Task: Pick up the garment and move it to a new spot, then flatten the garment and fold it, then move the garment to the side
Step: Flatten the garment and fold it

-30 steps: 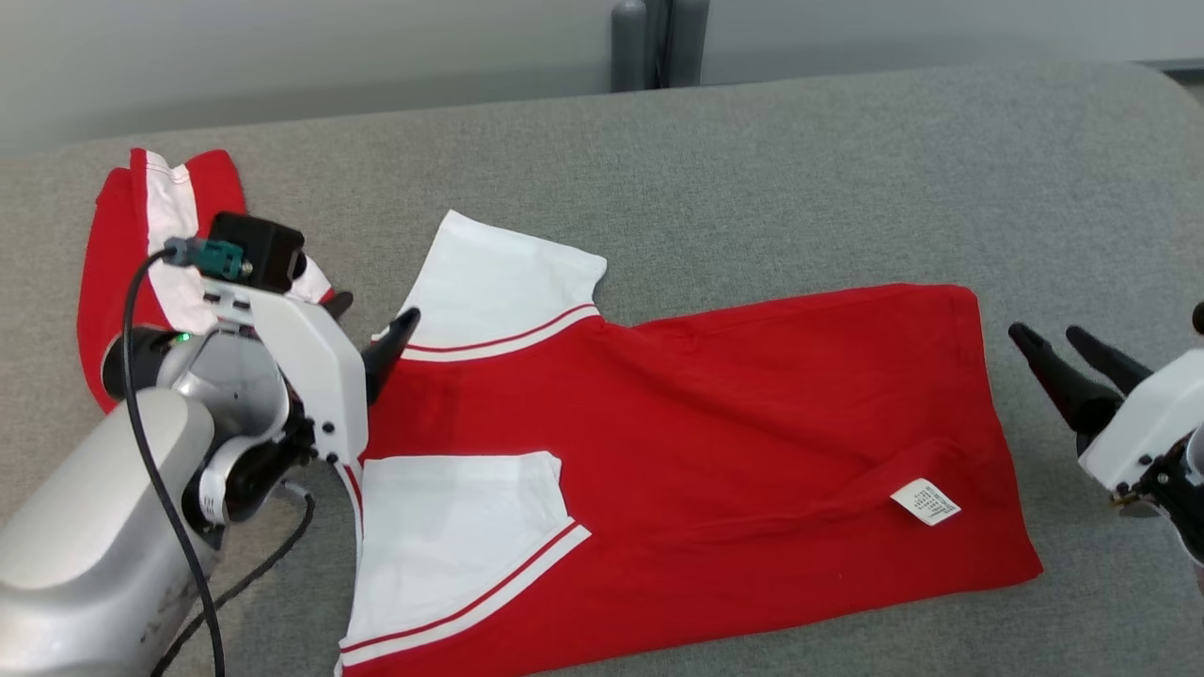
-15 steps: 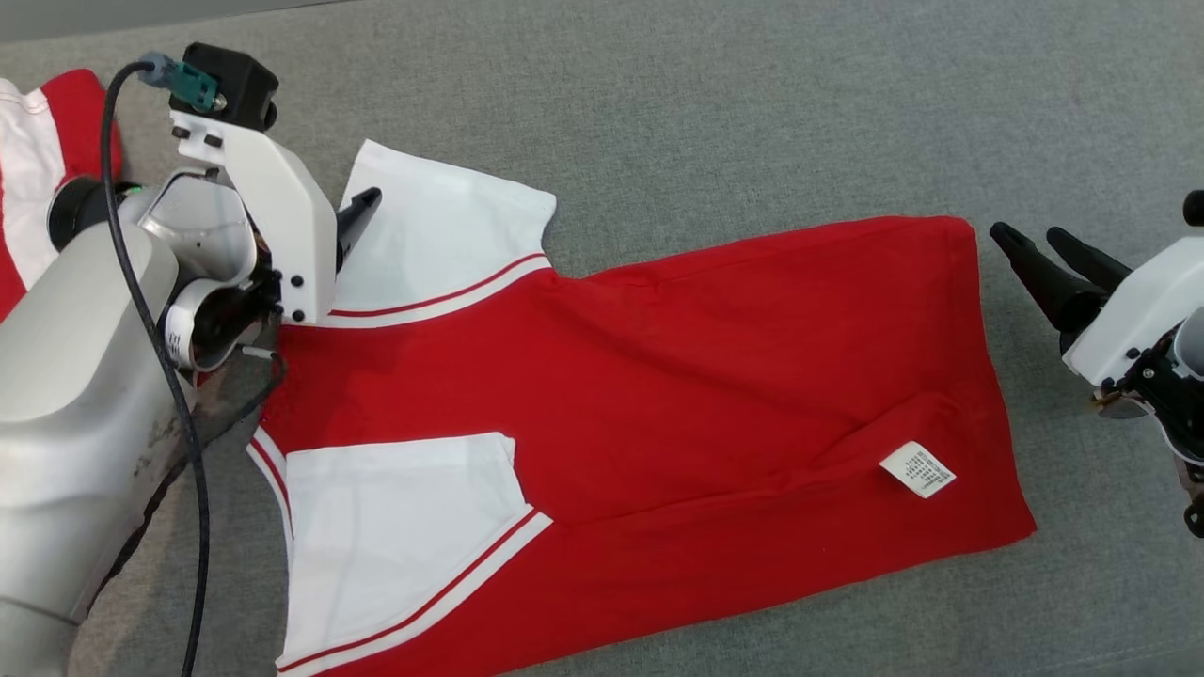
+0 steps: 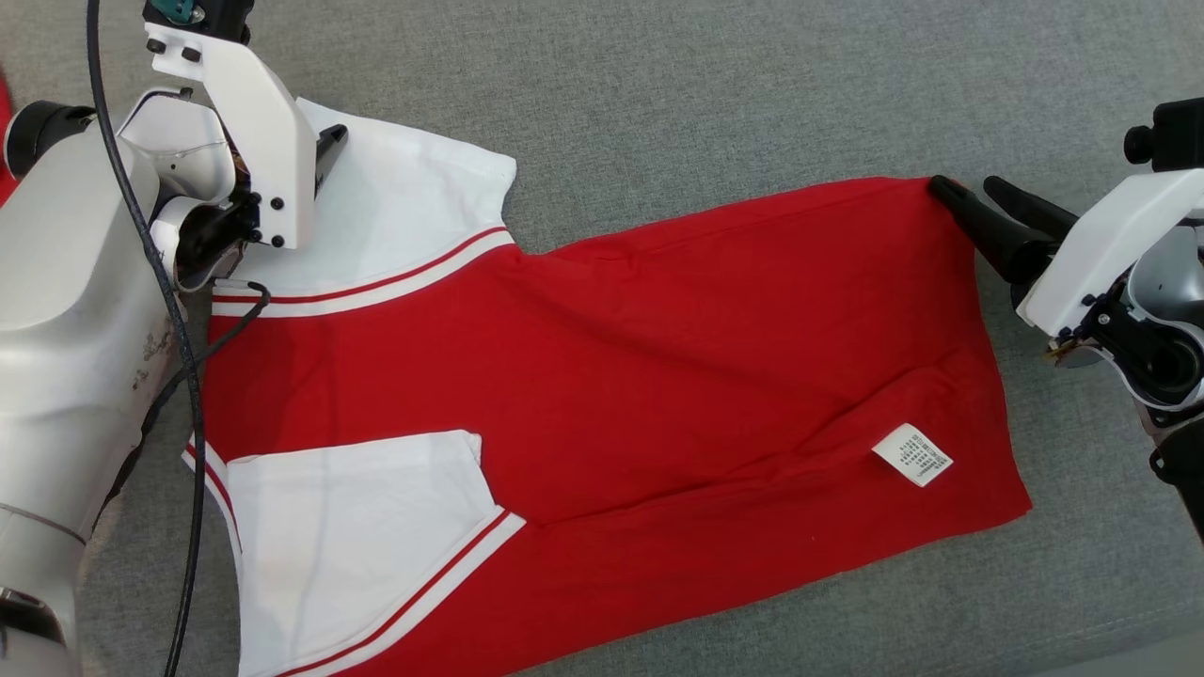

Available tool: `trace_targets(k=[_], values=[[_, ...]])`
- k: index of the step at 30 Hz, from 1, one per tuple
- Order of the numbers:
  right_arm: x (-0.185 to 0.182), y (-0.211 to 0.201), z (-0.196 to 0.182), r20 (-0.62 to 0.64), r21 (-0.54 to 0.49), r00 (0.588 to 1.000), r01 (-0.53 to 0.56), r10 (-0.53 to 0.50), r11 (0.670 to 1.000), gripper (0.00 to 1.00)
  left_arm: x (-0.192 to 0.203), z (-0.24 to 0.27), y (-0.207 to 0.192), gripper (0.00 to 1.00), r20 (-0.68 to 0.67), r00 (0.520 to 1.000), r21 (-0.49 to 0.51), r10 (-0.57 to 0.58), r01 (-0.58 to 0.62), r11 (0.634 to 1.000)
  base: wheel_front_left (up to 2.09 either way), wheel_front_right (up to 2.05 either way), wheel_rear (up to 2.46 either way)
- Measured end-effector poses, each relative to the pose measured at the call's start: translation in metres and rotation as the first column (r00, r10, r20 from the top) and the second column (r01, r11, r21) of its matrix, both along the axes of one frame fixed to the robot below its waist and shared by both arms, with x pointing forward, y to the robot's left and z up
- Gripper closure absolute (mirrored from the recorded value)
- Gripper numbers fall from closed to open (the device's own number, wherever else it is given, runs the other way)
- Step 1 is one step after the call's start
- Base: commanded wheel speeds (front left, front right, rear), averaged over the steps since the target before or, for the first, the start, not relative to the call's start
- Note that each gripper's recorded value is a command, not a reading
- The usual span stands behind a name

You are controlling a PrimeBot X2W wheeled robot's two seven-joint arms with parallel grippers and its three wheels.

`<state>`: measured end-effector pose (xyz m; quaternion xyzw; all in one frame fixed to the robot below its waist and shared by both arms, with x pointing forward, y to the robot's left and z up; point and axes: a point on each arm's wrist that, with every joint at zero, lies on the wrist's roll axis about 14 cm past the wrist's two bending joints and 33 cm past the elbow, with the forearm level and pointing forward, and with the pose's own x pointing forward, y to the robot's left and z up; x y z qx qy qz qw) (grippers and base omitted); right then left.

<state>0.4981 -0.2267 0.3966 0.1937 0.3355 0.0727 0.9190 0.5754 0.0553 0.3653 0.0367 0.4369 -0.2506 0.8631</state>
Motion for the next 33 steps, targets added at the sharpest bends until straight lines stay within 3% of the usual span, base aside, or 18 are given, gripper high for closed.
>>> trace_targets(k=[13, 15, 16, 17, 18, 19, 20, 21, 33], values=[[0.005, 0.009, -0.008, -0.002, 0.010, 1.000, -0.028, 0.028, 1.000, 0.00, 0.006, -0.008, -0.006, 0.00, -0.005, 1.000, 0.004, -0.014, 0.014, 1.000, 0.00, 0.00, 0.00], [0.005, 0.012, -0.008, -0.001, 0.015, 0.999, -0.034, 0.034, 0.999, 0.00, 0.005, -0.008, -0.005, 0.07, -0.007, 1.000, 0.004, -0.013, 0.013, 1.000, 0.00, 0.00, 0.00], [0.004, 0.013, -0.008, -0.001, 0.017, 0.999, -0.036, 0.036, 0.999, 0.20, 0.005, -0.008, -0.005, 0.17, -0.009, 1.000, 0.003, -0.012, 0.012, 1.000, 0.00, 0.00, 0.00], [0.004, 0.014, -0.007, 0.000, 0.020, 0.999, -0.038, 0.038, 0.999, 0.51, 0.004, -0.008, -0.005, 0.29, -0.011, 1.000, 0.002, -0.011, 0.011, 1.000, 0.00, 0.00, 0.00], [0.004, 0.014, -0.007, 0.003, 0.020, 0.999, -0.041, 0.041, 0.999, 0.56, 0.004, -0.008, -0.005, 0.42, -0.012, 1.000, 0.002, -0.010, 0.010, 1.000, 0.00, 0.00, 0.00], [0.005, 0.015, -0.006, 0.005, 0.020, 0.999, -0.043, 0.043, 0.999, 0.78, 0.003, -0.007, -0.005, 0.61, -0.013, 1.000, 0.001, -0.012, 0.012, 1.000, 0.00, 0.00, 0.00], [0.004, 0.016, -0.005, 0.004, 0.022, 0.999, -0.048, 0.048, 0.999, 1.00, 0.002, -0.007, -0.005, 0.87, -0.013, 1.000, 0.001, -0.013, 0.013, 1.000, 0.00, 0.00, 0.00], [0.004, 0.017, -0.005, 0.006, 0.021, 0.999, -0.051, 0.051, 0.998, 1.00, 0.002, -0.006, -0.006, 1.00, -0.014, 1.000, -0.002, -0.016, 0.016, 1.000, 0.00, 0.00, 0.00], [0.002, 0.018, 0.000, 0.024, 0.028, 0.998, -0.054, 0.054, 0.998, 1.00, 0.002, 0.004, -0.010, 1.00, 0.007, 1.000, -0.030, -0.015, 0.015, 0.999, 0.00, 0.00, 0.00]])
